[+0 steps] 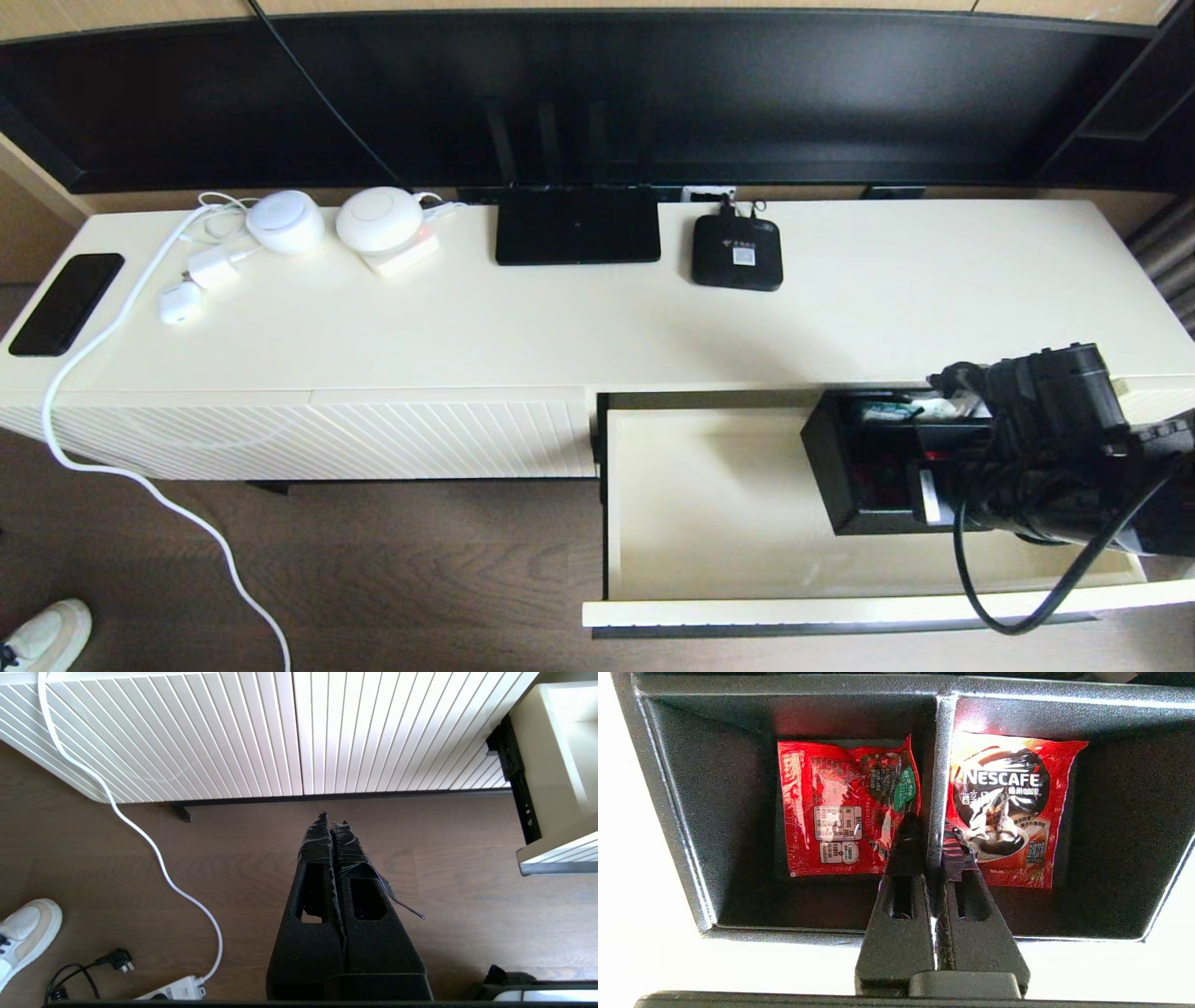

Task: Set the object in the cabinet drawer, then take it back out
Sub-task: Put the storage box in the drawer

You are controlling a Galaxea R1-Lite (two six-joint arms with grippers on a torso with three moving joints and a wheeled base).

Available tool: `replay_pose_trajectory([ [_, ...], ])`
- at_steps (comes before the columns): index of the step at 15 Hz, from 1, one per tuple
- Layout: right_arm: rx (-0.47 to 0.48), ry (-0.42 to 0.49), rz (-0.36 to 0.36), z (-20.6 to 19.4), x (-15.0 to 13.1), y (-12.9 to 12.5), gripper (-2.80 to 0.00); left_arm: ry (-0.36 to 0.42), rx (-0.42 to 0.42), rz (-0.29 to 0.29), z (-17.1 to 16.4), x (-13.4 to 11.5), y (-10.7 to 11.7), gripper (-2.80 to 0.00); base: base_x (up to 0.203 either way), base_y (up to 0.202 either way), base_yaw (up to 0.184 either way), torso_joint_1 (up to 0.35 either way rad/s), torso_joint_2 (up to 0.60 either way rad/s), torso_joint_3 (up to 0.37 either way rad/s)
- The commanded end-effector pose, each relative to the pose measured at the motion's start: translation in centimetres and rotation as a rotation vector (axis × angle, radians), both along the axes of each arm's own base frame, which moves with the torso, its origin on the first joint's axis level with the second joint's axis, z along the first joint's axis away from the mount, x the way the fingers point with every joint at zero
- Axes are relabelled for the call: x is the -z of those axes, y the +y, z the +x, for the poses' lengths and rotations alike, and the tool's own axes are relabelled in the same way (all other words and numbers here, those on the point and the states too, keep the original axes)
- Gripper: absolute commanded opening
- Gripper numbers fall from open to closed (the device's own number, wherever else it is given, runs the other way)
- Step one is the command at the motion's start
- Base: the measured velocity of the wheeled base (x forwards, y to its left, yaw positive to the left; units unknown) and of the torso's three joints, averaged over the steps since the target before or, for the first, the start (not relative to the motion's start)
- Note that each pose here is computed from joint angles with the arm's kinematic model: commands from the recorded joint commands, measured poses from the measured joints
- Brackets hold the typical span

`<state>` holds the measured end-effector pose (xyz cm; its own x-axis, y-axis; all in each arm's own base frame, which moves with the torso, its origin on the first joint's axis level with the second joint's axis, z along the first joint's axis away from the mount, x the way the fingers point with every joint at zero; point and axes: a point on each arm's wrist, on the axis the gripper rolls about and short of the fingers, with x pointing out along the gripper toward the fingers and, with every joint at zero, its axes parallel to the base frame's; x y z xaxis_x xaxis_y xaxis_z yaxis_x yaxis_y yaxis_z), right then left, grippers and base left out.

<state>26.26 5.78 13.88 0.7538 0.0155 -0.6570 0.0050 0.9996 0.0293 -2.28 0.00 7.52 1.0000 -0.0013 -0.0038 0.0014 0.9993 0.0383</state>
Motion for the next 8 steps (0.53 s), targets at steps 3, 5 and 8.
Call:
replay_pose_trajectory([
  [3, 0.001, 0.023, -0.006, 0.8, 2.0, 0.2, -2.80, 0.001, 0.000, 0.000, 0.0, 0.0, 0.0, -2.80, 0.000, 0.000, 0.000, 0.000, 0.00, 0.000],
  [5, -0.001, 0.028, -0.008, 1.1, 2.4, 0.3, -2.80, -0.001, 0.000, 0.000, 0.0, 0.0, 0.0, -2.80, 0.000, 0.000, 0.000, 0.000, 0.00, 0.000],
  [8, -0.003, 0.041, -0.012, 1.5, 3.2, 0.5, -2.80, 0.000, 0.000, 0.000, 0.0, 0.0, 0.0, -2.80, 0.000, 0.000, 0.000, 0.000, 0.00, 0.000],
])
